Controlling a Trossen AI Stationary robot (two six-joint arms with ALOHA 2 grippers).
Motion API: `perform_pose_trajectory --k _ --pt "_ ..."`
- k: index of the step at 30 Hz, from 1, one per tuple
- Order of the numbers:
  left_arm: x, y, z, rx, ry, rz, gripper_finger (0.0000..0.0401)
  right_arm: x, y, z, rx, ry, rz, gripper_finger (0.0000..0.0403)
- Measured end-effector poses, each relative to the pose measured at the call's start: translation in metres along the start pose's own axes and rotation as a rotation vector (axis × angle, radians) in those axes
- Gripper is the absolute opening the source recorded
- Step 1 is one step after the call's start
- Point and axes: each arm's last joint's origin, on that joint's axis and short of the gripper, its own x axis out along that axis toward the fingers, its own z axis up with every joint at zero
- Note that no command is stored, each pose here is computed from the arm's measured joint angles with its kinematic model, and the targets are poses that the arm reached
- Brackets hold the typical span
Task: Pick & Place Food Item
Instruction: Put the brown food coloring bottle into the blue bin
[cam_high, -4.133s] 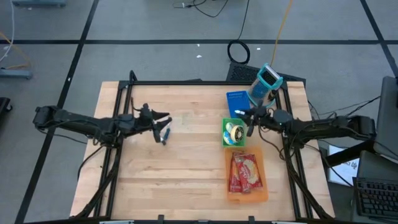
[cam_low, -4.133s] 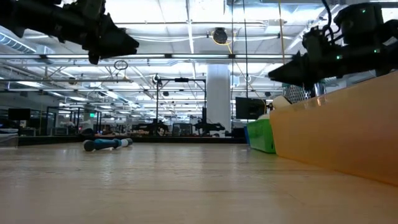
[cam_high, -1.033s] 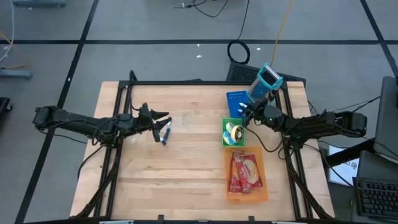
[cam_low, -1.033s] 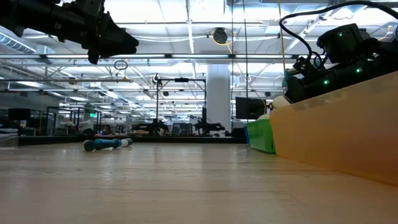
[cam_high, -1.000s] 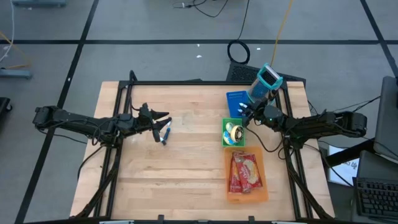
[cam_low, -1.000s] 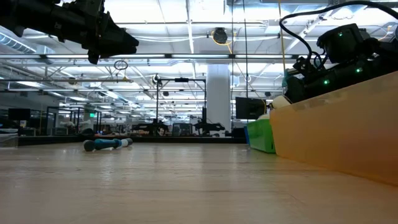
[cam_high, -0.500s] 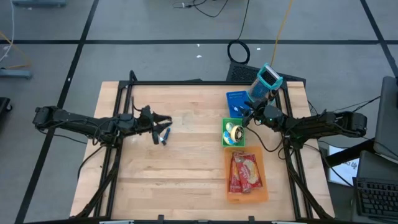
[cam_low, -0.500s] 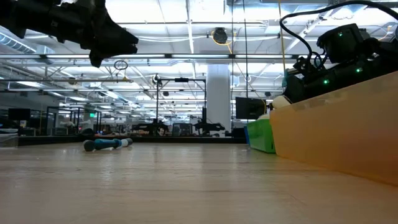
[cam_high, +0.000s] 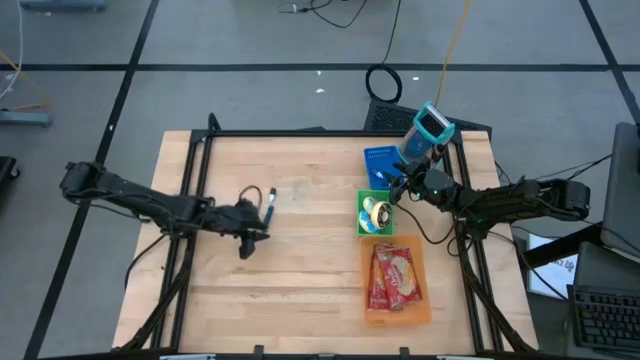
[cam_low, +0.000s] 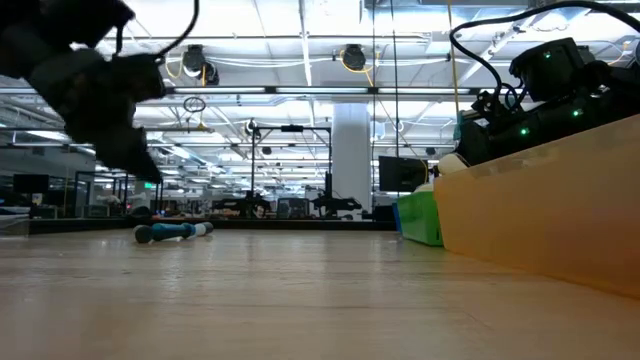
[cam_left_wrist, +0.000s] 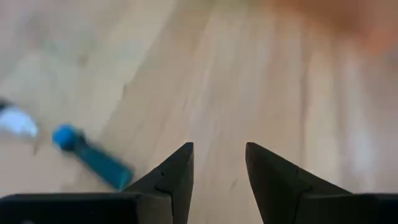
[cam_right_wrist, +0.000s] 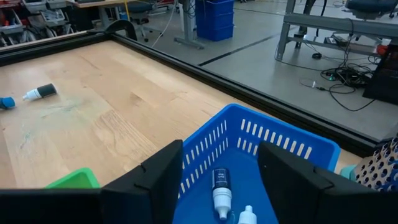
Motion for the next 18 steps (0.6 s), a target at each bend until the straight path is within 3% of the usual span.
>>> perform_pose_trajectory --k 10,18 --pt "0.024 0.009 -0.022 0.283 0.205 0.156 0.0145 0.000 0.000 0.000 0.000 0.000 0.000 0.0195" --pt "0.034 0.012 -0.030 0.464 0.286 0.169 0.0145 0.000 0.000 0.000 0.000 0.000 0.000 0.0194"
